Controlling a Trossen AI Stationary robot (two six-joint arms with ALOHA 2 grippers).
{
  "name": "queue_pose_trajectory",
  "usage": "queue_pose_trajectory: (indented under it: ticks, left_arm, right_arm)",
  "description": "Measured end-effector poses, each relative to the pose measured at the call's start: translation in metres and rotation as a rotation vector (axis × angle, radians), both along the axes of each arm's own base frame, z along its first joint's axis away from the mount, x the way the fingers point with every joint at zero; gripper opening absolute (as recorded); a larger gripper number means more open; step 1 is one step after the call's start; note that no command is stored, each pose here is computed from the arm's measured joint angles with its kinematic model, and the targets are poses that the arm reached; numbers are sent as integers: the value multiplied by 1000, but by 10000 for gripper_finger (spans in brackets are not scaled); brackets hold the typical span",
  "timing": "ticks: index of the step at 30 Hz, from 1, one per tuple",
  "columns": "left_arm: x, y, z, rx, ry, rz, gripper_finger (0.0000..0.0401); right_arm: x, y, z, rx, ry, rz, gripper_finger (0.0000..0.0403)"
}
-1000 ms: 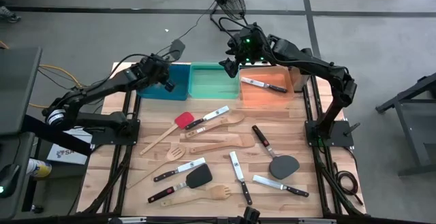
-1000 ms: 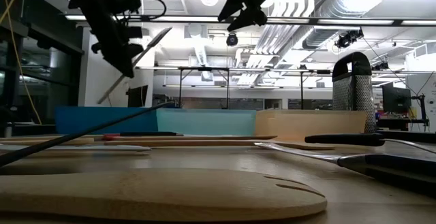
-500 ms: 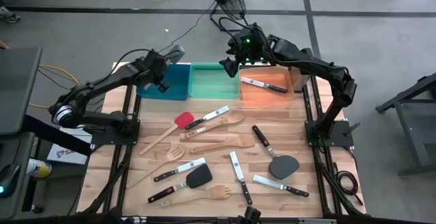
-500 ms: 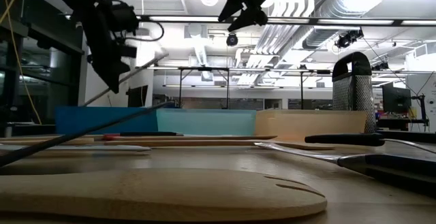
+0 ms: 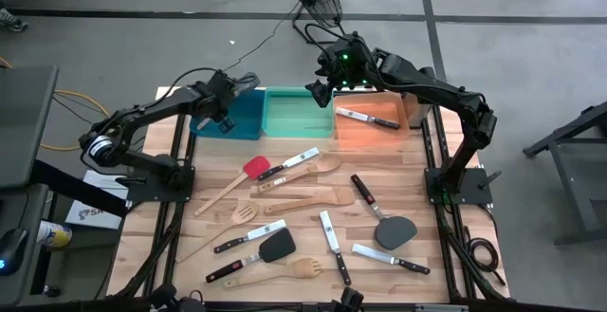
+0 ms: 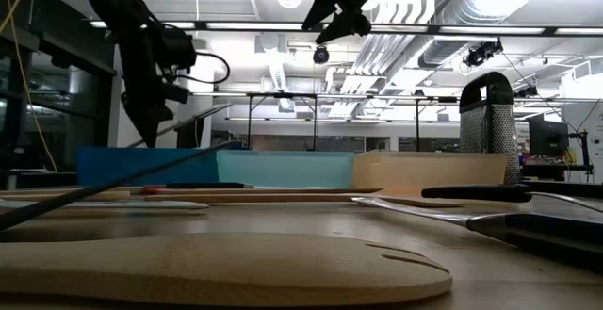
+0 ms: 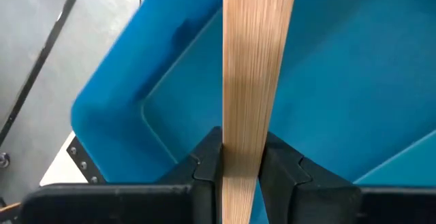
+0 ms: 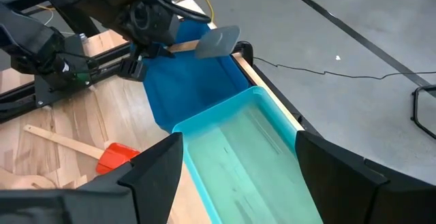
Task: Pick & Place Kitchen Items
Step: Put the gray spatula into the blue bin, then put the red spatula into the blue bin
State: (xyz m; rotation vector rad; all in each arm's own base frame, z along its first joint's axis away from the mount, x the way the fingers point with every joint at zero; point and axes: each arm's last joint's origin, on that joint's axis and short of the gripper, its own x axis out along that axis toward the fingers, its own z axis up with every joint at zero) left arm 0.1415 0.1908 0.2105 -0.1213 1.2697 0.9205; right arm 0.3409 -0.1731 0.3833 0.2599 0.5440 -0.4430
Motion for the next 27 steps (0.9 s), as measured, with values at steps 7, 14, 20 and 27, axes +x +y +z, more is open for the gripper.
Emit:
queue_pose_trajectory:
  ticks: [7, 14, 20, 27]
  left_arm:
    - [1, 2, -10, -42, 54, 6, 59]
    - [3, 4, -18, -70, 78, 11, 82]
    - [2, 3, -18, -76, 98, 15, 76]
    - [2, 3, -18, -75, 96, 16, 48]
  right_arm:
    - [0, 0, 0, 0, 0, 0, 274]
    - [0, 0, 0, -7, 4, -12, 275]
    - [0, -1, 0, -10, 6, -17, 275]
    - [-1, -1, 0, -13, 11, -22, 275]
